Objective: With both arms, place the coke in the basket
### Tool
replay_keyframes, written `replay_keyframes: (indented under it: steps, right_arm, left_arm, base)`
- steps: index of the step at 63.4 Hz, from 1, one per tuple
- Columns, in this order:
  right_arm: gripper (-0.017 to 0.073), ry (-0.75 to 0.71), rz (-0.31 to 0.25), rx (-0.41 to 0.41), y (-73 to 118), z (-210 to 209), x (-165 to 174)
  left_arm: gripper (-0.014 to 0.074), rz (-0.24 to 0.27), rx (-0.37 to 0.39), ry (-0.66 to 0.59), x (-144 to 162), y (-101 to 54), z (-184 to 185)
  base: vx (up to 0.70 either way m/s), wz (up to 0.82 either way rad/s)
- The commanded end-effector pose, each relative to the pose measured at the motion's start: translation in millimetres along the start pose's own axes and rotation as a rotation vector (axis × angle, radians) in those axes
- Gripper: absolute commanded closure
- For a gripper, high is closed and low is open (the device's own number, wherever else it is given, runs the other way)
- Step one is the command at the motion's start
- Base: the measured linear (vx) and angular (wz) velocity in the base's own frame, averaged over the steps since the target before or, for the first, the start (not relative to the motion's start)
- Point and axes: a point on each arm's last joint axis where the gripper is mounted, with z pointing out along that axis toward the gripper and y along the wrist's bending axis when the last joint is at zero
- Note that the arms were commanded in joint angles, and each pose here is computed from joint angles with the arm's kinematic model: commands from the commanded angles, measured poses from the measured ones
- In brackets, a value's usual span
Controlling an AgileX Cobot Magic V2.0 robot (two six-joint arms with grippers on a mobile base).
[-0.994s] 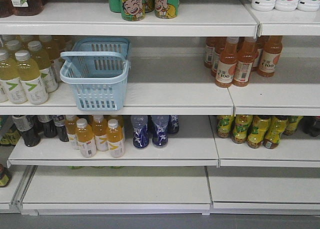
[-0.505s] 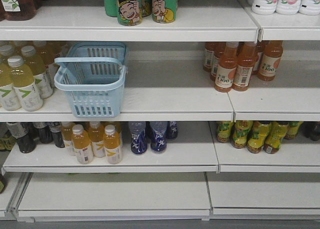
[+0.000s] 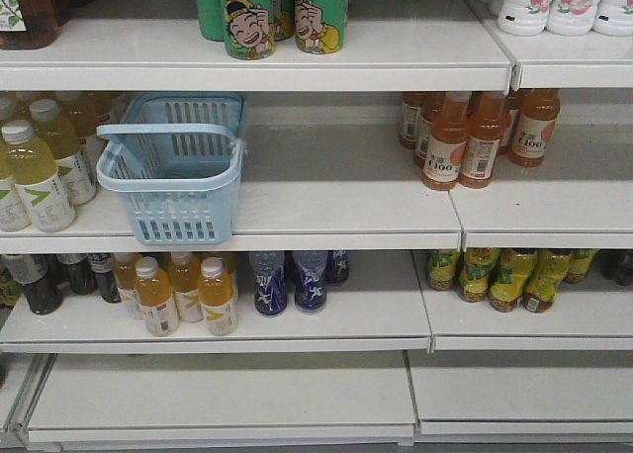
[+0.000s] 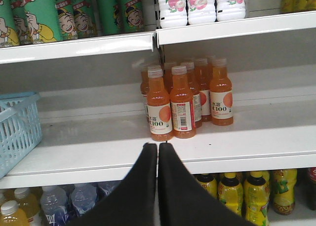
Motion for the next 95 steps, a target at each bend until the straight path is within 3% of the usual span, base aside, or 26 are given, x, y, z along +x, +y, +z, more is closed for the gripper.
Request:
replay_keyframes:
  steps: [1,69,73,75,77,81,86,90,95]
  right_arm:
    - [0.0564,-0.079,-0.015,-0.010,0.5,-1,-3]
    - [0.0564,-0.079,-0.015,-0.010,0.5,-1,-3]
    - [0.0564,-0.079,-0.015,-0.010,0.5,-1,-3]
    - [0.0564,-0.079,-0.015,-0.010,0.5,-1,-3]
    - [0.0564,-0.079,-0.015,-0.010,0.5,-1,-3]
    - [0.0564,-0.079,-0.015,-0.010,0.5,-1,-3]
    - [0.0564,-0.078,-0.015,-0.009,0.4,-1,-3]
    - [0.0564,-0.078,-0.015,-0.009,0.4,-1,-3]
    - [0.0564,-0.078,-0.015,-0.009,0.4,-1,-3]
  left_arm:
    - [0.0600,-0.005,0.031,-0.062,-3,-2.7,-1]
    - [0.0600,-0.017,0.042,-0.076,-5,-3.7,-1]
    - [0.0600,-0.105,0.074,-0.110,-8,-6.1,-2]
    - [0.0600,-0.211,0.096,-0.126,-10,-7.3,-2]
    - [0.0600,-0.379,0.127,-0.149,-13,-8.6,-3]
    - [0.0600,-0.658,0.168,-0.175,-17,-8.9,-3]
    - [0.0600,-0.904,0.197,-0.194,-20,-7.9,-4]
    - [0.0600,-0.995,0.202,-0.198,-21,-7.0,-4]
    - [0.0600,-1.059,0.217,-0.233,-24,-5.8,-5]
  base:
    - [0.04,-0.01]
    - [0.01,0.00]
    - [0.00,0.00]
    - [0.00,0.00]
    - [0.00,0.00]
    - [0.00,0.00]
    - [0.00,0.00]
    - [0.00,0.00]
    - [0.00,0.00]
